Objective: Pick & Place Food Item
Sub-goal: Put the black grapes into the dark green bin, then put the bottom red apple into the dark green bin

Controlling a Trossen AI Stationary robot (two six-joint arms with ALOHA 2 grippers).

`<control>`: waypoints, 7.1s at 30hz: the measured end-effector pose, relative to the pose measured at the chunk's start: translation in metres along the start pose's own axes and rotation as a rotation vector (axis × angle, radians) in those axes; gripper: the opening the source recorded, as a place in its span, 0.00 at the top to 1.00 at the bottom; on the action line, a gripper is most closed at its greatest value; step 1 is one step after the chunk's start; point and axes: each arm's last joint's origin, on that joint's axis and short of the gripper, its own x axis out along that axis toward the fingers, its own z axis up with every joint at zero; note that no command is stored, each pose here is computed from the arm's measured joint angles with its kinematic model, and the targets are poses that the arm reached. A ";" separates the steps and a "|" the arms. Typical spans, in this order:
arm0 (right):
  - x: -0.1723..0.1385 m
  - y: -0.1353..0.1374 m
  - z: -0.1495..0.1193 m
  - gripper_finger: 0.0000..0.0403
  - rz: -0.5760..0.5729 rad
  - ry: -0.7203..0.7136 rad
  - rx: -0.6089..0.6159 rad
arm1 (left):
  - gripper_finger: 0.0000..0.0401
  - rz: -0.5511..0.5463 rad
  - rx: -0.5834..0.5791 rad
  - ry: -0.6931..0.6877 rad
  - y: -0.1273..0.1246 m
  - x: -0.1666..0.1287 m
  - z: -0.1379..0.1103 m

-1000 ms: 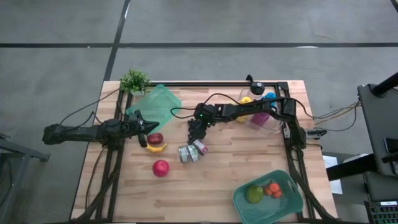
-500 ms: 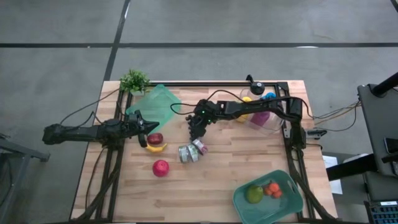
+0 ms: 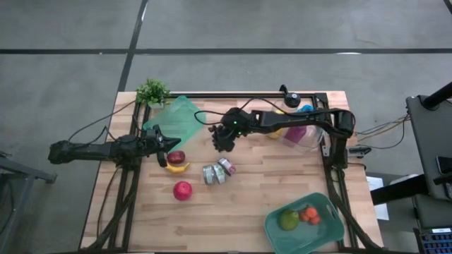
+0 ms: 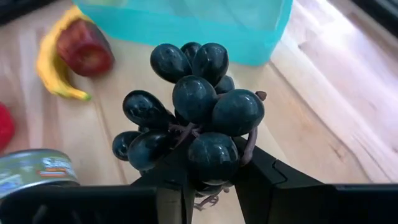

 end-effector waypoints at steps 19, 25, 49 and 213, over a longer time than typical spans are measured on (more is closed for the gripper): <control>-0.079 0.029 0.026 0.79 0.099 -0.191 -0.111 | 1.00 0.000 0.000 0.000 0.000 0.000 0.000; -0.117 0.042 0.027 0.79 0.154 -0.264 -0.153 | 1.00 0.000 0.000 -0.001 0.000 0.000 0.000; -0.278 0.087 -0.052 0.79 0.432 -0.059 -0.286 | 1.00 0.000 0.000 -0.001 0.000 0.000 0.000; -0.194 0.123 -0.094 0.17 0.247 -0.407 -0.254 | 1.00 0.000 0.000 -0.001 0.000 0.000 0.000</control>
